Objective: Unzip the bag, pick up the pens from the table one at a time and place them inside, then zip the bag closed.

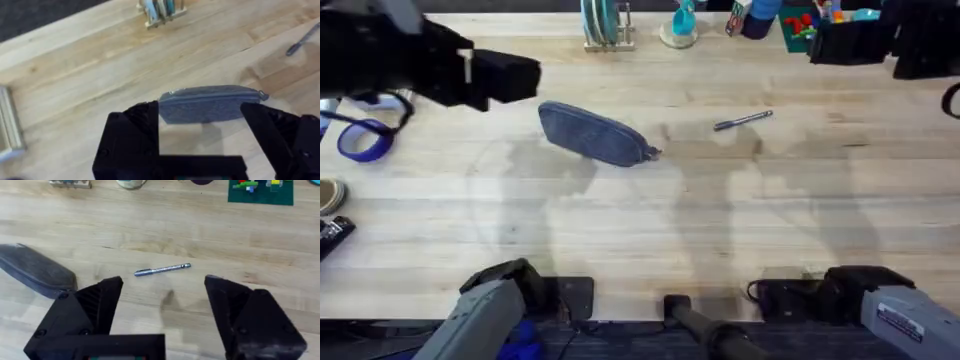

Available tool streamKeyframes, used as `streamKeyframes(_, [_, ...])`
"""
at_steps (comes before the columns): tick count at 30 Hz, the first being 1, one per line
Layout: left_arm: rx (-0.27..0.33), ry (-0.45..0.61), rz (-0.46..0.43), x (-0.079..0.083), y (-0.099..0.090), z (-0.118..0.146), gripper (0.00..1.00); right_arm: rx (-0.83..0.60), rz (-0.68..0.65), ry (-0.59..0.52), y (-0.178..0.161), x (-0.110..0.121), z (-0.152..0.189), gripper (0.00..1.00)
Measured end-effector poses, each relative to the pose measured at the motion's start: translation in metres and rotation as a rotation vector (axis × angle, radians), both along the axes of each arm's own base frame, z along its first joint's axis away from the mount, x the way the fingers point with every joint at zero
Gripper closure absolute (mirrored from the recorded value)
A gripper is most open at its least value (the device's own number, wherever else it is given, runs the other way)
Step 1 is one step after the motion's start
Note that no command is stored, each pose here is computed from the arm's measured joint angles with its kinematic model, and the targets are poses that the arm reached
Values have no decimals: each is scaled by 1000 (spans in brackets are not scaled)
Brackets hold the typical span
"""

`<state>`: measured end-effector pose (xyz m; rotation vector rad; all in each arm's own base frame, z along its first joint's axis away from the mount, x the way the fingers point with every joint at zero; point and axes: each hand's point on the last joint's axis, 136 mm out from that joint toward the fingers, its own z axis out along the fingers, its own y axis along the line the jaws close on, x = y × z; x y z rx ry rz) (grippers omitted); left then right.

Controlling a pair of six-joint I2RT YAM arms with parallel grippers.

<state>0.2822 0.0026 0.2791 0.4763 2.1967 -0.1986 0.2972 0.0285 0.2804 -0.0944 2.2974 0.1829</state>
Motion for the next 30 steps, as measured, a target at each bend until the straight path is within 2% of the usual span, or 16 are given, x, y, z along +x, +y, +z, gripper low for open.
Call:
streamKeyframes(4, [-42, -34, -71, 1, 9, 0, 10, 0, 0, 0, 0, 0, 0, 5])
streamKeyframes(8, [-101, -46, -144, 11, 15, -9, 10, 0, 0, 0, 0, 0, 0, 5])
streamKeyframes(11, [-155, -14, -190, 20, 19, -20, 10, 0, 0, 0, 0, 0, 0, 5])
streamKeyframes(16, [-209, 66, -290, 29, 20, -30, 9, 0, 0, 0, 0, 0, 0, 5])
streamKeyframes(22, [-223, 127, -431, 37, 24, -28, 10, 0, 0, 0, 0, 0, 0, 5])
streamKeyframes(23, [-238, 154, -509, 37, 24, -30, 10, 0, 0, 0, 0, 0, 0, 5])
streamKeyframes(24, [-239, 159, -535, 38, 25, -32, 10, 0, 0, 0, 0, 0, 0, 5])
streamKeyframes(30, [-181, 130, -639, 51, 36, -52, 10, 0, 0, 0, 0, 0, 0, 6])
